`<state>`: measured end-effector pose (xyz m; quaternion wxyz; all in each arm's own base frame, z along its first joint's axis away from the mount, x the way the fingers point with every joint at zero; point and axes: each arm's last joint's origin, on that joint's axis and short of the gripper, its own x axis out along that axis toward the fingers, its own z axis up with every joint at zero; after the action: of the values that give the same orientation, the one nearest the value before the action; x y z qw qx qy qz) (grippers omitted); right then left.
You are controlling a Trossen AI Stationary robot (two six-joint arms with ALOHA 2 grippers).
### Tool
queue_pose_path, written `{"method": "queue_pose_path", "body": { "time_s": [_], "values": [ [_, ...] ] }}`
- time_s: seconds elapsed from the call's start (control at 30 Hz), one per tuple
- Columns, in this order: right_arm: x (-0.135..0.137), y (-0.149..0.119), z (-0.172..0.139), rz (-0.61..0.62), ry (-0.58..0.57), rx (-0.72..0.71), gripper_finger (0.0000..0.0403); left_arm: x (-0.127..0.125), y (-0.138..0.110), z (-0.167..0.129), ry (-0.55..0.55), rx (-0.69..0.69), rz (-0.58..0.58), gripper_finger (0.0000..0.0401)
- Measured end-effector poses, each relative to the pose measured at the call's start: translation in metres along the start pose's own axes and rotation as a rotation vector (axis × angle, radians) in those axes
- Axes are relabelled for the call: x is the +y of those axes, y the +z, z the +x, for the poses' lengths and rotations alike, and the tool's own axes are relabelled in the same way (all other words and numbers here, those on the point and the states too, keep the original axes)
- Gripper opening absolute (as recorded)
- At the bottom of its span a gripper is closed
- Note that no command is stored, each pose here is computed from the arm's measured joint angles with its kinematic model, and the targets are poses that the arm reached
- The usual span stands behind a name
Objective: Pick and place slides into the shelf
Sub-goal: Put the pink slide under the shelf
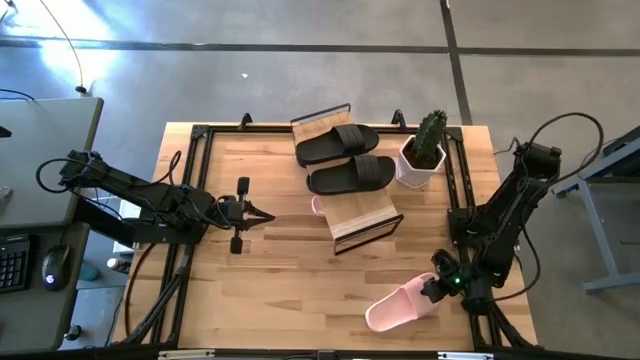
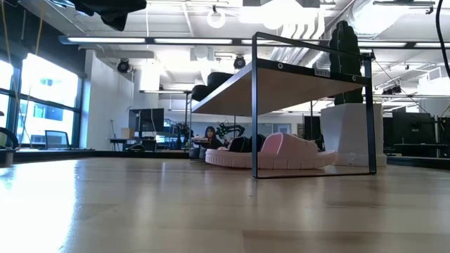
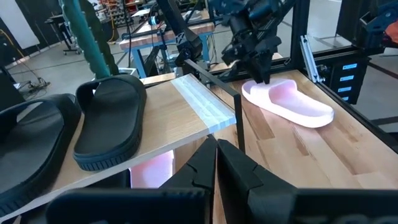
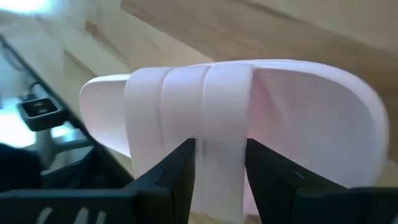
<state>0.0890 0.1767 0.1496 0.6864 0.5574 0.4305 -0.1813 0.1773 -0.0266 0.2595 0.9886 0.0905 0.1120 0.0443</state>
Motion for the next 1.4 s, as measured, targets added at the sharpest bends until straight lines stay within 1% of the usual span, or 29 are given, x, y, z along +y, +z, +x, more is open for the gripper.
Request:
{"method": "queue_pose_path", "body": {
  "time_s": [0.1, 0.2, 0.43, 0.63, 0.77, 1.03, 1.23, 1.4],
  "values": [
    [-0.011, 0.004, 0.009, 0.005, 0.073, 0.008, 0.0130, 0.000, 0.000, 0.000, 0.000, 0.000, 0.000, 0.0006],
    [-0.012, 0.005, 0.012, -0.012, 0.149, -0.010, 0.0130, 0.000, 0.000, 0.000, 0.000, 0.000, 0.000, 0.0005],
    [-0.009, 0.003, 0.011, -0.018, 0.172, 0.003, 0.0130, 0.000, 0.000, 0.000, 0.000, 0.000, -0.002, 0.0006],
    [-0.006, 0.002, 0.011, -0.051, 0.201, 0.012, 0.0128, 0.000, 0.000, 0.000, 0.000, 0.000, -0.002, 0.0006],
    [-0.006, 0.002, 0.011, -0.069, 0.202, 0.010, 0.0101, 0.000, 0.000, 0.000, 0.000, 0.000, -0.002, 0.0005],
    [-0.006, 0.002, 0.011, -0.146, 0.206, -0.004, 0.0009, 0.000, 0.000, 0.000, 0.000, 0.000, 0.000, 0.0005],
    [-0.005, 0.003, 0.010, -0.217, 0.231, -0.050, 0.0003, 0.000, 0.000, 0.000, 0.000, 0.001, 0.000, 0.0005],
    [0.001, 0.007, 0.001, -0.274, 0.299, -0.117, 0.0002, 0.000, 0.000, 0.000, 0.000, -0.001, 0.000, 0.0005]
  ]
}}
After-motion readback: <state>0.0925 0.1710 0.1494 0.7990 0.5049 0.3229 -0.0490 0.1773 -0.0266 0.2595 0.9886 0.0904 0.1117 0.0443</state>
